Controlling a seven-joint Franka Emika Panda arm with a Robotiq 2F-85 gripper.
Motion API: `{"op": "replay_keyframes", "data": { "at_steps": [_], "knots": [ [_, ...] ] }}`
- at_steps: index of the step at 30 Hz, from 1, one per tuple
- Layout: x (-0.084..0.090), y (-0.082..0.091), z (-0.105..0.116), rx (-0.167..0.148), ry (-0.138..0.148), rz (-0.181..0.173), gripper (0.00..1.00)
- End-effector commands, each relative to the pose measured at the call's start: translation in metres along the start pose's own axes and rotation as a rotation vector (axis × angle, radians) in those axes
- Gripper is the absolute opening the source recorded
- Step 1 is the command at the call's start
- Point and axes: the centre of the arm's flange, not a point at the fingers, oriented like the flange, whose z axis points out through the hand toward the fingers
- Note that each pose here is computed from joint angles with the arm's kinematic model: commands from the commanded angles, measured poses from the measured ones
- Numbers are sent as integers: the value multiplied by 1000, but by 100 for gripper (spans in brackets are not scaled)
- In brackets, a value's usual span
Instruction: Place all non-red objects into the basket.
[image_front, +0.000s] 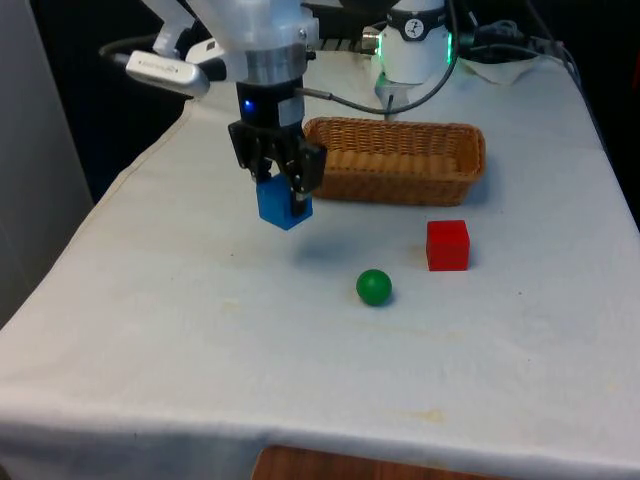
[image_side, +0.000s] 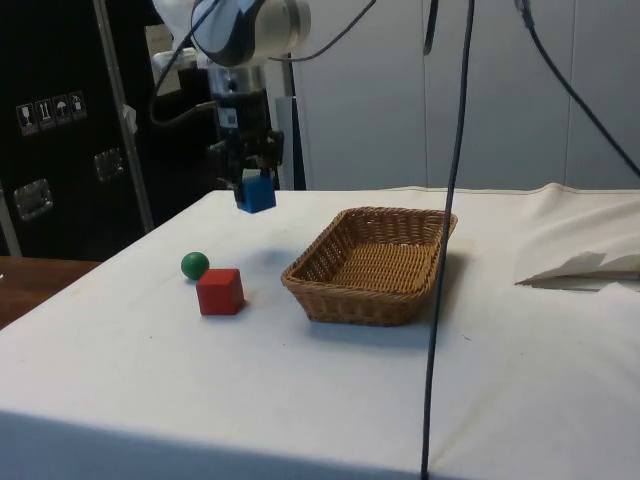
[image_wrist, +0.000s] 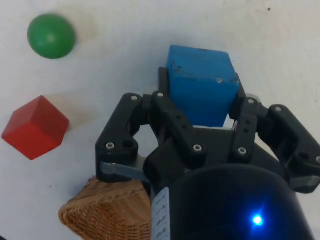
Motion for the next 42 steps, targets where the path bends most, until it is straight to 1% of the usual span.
{"op": "replay_keyframes", "data": {
  "at_steps": [1,2,3,8,9,10,11,12,17,18,20,21,22,28,29,30,31,33,37,38,40,42],
  "knots": [
    [-2,1,-7,-3,1,-8,4],
    [0,0,-3,1,1,-4,4],
    [-2,2,-13,-1,0,-16,4],
    [-3,3,-27,2,-3,-48,4],
    [-3,4,-33,5,-2,-59,4],
    [-4,5,-36,6,-3,-65,4],
    [-1,4,-31,8,-6,-56,4],
    [-4,5,-39,6,-4,-71,4],
    [-6,7,-54,12,-6,-99,4],
    [-6,8,-60,14,-7,-110,4],
    [-7,9,-66,16,-9,-120,4],
    [-5,8,-62,21,-11,-114,4],
    [-8,10,-69,17,-9,-125,4],
    [-11,12,-90,22,-14,-159,4],
    [-12,13,-93,22,-16,-163,4],
    [-10,13,-90,26,-17,-157,4],
    [-13,12,-96,23,-18,-167,4],
    [-14,13,-102,24,-18,-175,4],
    [-21,12,-116,25,-28,-190,4],
    [-19,12,-115,29,-32,-186,4],
    [-23,13,-121,26,-30,-193,4],
    [-28,15,-120,31,-30,-193,4]
  ]
}}
